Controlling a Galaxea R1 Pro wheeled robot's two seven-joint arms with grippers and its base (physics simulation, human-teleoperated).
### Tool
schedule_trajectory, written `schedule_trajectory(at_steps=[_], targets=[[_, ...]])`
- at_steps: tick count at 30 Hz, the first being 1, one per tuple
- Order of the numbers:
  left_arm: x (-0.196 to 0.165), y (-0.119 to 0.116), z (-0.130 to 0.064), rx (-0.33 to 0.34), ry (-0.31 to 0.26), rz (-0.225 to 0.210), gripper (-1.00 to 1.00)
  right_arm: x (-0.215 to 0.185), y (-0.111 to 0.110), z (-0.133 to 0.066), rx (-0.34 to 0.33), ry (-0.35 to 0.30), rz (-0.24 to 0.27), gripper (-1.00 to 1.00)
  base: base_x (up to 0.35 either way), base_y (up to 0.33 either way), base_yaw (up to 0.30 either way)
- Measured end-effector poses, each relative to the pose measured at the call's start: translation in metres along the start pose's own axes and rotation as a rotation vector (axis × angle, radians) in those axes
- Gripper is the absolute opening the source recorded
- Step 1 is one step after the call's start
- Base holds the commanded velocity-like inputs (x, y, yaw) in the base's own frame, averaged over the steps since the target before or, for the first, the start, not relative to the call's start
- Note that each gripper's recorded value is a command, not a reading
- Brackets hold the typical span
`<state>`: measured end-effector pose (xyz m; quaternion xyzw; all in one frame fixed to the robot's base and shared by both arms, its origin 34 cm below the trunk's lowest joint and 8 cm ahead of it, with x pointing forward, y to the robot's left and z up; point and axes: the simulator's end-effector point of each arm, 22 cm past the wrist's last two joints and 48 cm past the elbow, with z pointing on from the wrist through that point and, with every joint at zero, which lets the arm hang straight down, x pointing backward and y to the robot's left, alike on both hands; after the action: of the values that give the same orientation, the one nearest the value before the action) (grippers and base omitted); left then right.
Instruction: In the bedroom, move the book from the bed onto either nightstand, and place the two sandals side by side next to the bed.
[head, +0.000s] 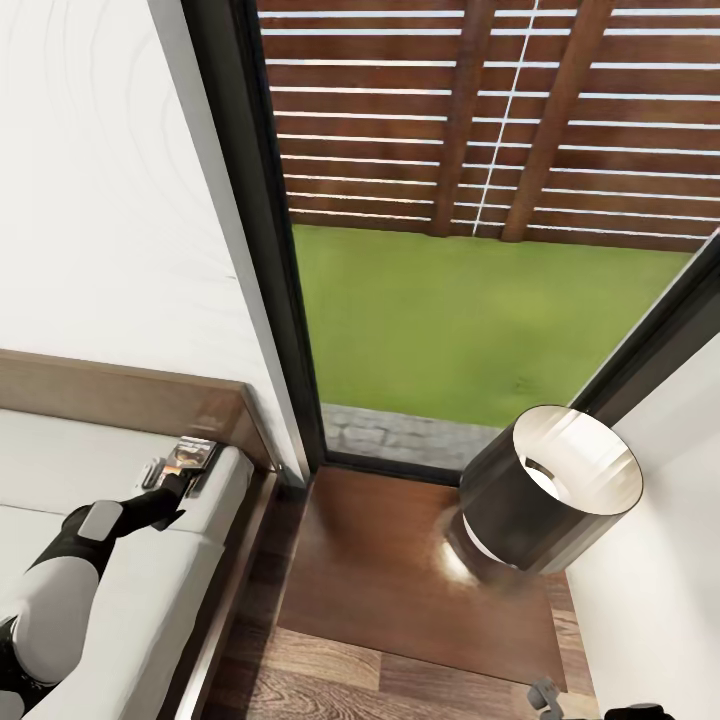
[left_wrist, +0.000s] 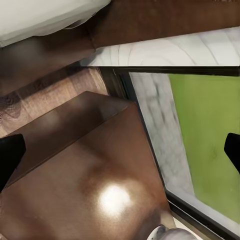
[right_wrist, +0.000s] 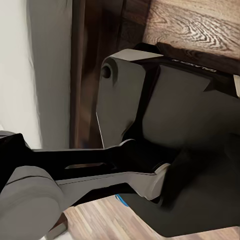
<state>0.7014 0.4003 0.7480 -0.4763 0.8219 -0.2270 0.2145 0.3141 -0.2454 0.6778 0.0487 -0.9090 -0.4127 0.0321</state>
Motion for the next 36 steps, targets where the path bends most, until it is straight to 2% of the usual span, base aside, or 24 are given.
schedule_trajectory(at_steps=[2, 4, 5, 8, 10, 13, 16, 18, 22, 26, 29, 33, 36], targets=[[-0.006, 0.002, -0.003, -0.007, -0.010, 0.007, 1.00, 0.000, 0.000, 0.000, 0.000, 0.000, 0.000, 1.00, 0.000, 0.000, 0.000], [-0.072, -0.002, -0.034, -0.010, -0.116, 0.053, 1.00, 0.000, 0.000, 0.000, 0.000, 0.000, 0.000, 1.00, 0.000, 0.000, 0.000], [-0.088, -0.006, -0.044, -0.012, -0.133, 0.067, 1.00, 0.000, 0.000, 0.000, 0.000, 0.000, 0.000, 1.00, 0.000, 0.000, 0.000], [-0.117, -0.010, -0.067, -0.036, -0.139, 0.088, 1.00, 0.000, 0.000, 0.000, -0.001, 0.000, 0.000, 1.00, 0.000, 0.000, 0.000], [-0.143, -0.022, -0.088, -0.051, -0.153, 0.103, 1.00, 0.000, 0.000, 0.000, -0.001, 0.000, 0.000, 1.00, 0.000, 0.000, 0.000], [-0.196, -0.060, -0.128, -0.053, -0.207, 0.129, 1.00, 0.000, 0.000, 0.000, -0.001, 0.000, 0.001, 1.00, 0.000, 0.000, 0.000], [-0.224, -0.073, -0.150, -0.055, -0.251, 0.139, 1.00, 0.001, 0.000, 0.000, -0.001, 0.001, 0.001, 1.00, 0.000, 0.000, 0.000], [-0.232, -0.077, -0.157, -0.056, -0.263, 0.143, 1.00, 0.001, 0.000, 0.000, -0.001, 0.001, 0.001, 1.00, 0.000, 0.000, 0.000], [-0.229, -0.082, -0.154, -0.071, -0.249, 0.175, 1.00, 0.001, 0.000, 0.000, -0.001, 0.001, 0.001, 1.00, 0.000, 0.000, 0.000], [-0.200, -0.077, -0.126, -0.126, -0.166, 0.246, 1.00, 0.001, 0.001, 0.000, -0.002, 0.001, 0.001, 1.00, 0.000, 0.000, 0.000], [-0.186, -0.081, -0.115, -0.138, -0.136, 0.279, 1.00, 0.001, 0.001, 0.000, -0.002, 0.001, 0.001, 1.00, 0.000, 0.000, 0.000], [-0.149, -0.092, -0.088, -0.158, -0.063, 0.360, 1.00, 0.001, 0.000, 0.000, -0.002, 0.001, 0.001, 1.00, 0.000, 0.000, 0.000], [-0.133, -0.093, -0.078, -0.176, -0.030, 0.401, 1.00, 0.001, 0.000, 0.000, -0.002, 0.001, 0.001, 1.00, 0.000, 0.000, 0.000]])
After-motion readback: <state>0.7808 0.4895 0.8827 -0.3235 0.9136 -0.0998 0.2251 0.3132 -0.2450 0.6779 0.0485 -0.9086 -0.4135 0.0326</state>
